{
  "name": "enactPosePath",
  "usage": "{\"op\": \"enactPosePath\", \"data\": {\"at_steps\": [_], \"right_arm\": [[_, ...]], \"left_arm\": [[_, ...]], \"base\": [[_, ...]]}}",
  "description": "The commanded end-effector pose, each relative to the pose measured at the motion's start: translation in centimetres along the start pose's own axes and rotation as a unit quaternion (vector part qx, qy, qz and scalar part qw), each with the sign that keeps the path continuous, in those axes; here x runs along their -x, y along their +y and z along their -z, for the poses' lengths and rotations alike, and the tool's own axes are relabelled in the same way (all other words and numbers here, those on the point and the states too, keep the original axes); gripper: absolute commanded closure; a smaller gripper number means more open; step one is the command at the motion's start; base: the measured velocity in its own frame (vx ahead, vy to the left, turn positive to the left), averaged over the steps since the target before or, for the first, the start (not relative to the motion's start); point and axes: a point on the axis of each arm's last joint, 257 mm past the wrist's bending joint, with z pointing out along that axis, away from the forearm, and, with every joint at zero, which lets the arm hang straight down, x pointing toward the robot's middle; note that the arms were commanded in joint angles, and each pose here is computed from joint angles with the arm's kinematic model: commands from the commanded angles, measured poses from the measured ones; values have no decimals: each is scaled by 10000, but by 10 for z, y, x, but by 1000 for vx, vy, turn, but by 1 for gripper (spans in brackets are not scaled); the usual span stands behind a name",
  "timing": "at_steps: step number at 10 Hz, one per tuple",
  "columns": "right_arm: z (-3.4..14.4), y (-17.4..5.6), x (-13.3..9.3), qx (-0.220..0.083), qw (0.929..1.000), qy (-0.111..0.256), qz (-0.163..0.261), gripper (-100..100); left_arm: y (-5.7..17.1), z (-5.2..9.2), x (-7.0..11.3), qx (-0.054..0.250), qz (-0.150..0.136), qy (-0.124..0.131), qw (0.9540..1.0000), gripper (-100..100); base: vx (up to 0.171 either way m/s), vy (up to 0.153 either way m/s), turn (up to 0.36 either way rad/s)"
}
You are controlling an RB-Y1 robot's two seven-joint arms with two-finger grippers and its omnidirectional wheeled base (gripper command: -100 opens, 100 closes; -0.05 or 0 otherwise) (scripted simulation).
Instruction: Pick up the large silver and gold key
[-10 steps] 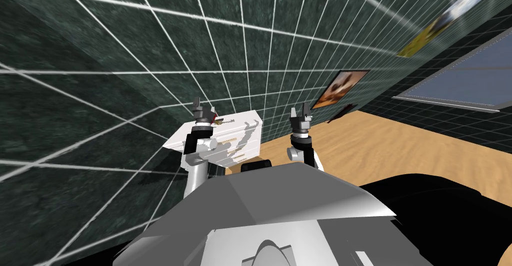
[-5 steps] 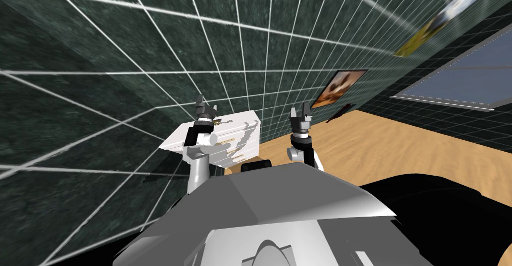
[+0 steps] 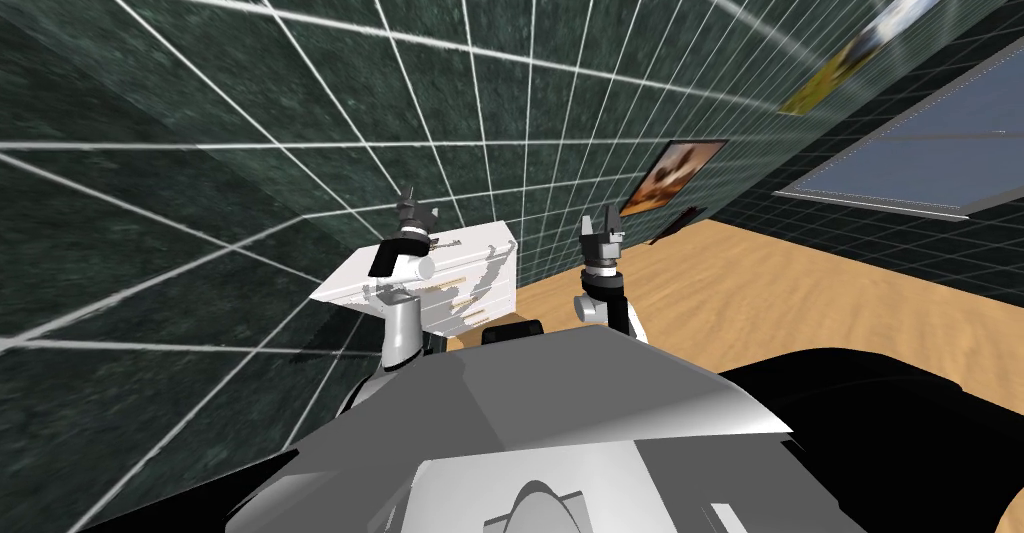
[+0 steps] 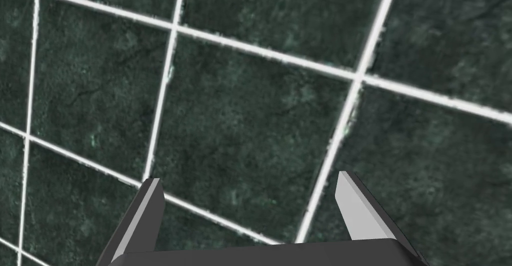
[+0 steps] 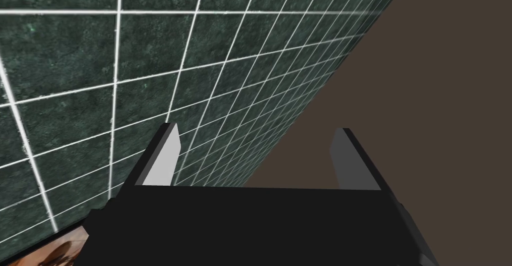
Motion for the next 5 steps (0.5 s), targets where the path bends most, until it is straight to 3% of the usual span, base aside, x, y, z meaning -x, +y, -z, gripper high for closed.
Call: {"op": "enactPosePath", "data": {"at_steps": [1, 2, 4, 5], "right_arm": [[0, 0, 0, 0, 10000, 0, 0, 0], [0, 0, 0, 0, 10000, 0, 0, 0], [0, 0, 0, 0, 10000, 0, 0, 0], [0, 0, 0, 0, 10000, 0, 0, 0]], "left_arm": [[8, -3, 0, 167, 24, -16, 9999, -100], [13, -15, 1, 293, 152, -41, 9994, -100], [18, -18, -2, 454, 161, -36, 9988, -100], [23, -30, -2, 580, 292, -57, 9979, -100]], "base": [[-3, -13, 5], [-2, -25, -28], [-6, -18, -7], [-12, -16, -18]]}}
